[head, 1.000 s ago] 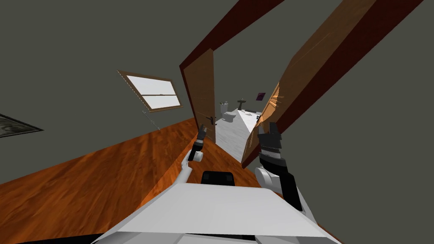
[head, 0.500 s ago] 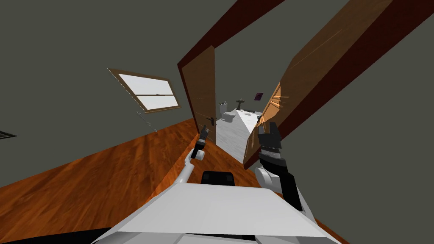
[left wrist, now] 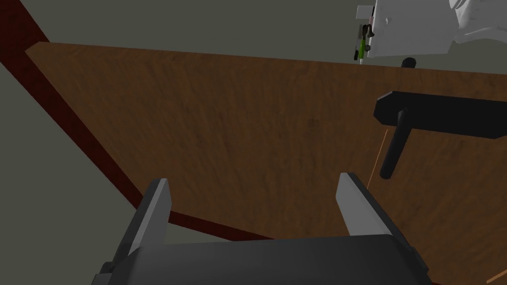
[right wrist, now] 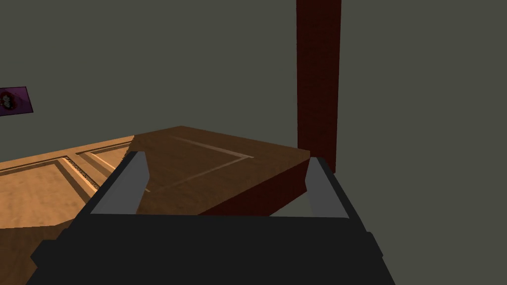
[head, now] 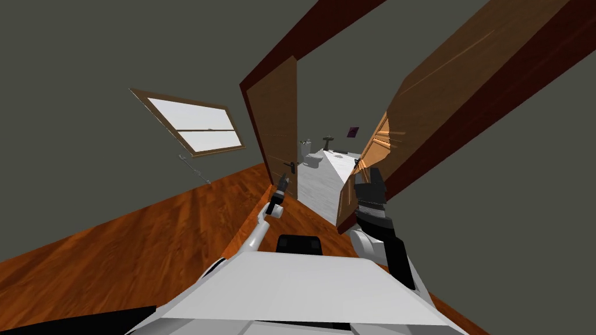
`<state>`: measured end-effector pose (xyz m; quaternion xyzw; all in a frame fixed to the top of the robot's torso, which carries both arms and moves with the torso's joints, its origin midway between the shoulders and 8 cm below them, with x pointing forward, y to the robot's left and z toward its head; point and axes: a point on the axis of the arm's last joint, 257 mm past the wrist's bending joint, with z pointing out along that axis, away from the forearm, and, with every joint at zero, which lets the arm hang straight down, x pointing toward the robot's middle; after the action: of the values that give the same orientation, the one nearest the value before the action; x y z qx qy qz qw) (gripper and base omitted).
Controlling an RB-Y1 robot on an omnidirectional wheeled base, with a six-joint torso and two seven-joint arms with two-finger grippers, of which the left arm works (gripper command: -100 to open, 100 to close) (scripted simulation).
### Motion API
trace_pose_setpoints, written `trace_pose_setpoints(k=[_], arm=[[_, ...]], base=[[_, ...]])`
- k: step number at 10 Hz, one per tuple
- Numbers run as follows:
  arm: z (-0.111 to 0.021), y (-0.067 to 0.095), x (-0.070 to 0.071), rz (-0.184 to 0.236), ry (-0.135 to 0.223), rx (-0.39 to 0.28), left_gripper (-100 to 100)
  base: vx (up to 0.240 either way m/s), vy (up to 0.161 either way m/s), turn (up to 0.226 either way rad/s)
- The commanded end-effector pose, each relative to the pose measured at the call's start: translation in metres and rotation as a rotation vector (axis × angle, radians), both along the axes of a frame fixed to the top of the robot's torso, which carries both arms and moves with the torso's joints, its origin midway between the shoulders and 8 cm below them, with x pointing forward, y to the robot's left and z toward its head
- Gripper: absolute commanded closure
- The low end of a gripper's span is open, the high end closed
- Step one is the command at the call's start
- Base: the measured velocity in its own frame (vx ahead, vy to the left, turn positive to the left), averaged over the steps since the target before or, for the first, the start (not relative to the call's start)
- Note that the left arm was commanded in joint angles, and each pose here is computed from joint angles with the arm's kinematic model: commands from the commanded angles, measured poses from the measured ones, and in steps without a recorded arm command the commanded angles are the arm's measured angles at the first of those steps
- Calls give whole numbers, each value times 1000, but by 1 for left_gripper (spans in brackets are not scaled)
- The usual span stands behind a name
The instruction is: Push the door open
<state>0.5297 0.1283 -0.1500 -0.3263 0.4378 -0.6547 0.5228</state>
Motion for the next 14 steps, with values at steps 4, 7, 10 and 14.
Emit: trace_pose_setpoints(k=[4,7,10,14], arm=[[-25,-14,17,-28,67,10,-100],[-41,-23,26,-44,109,19,-100],[-56,-31,35,-58,148,27,-100],[-75,-42,44,-75,199,40,-100]], base=[[72,109,-63],[70,118,-67],[71,126,-63],[64,105,-59]])
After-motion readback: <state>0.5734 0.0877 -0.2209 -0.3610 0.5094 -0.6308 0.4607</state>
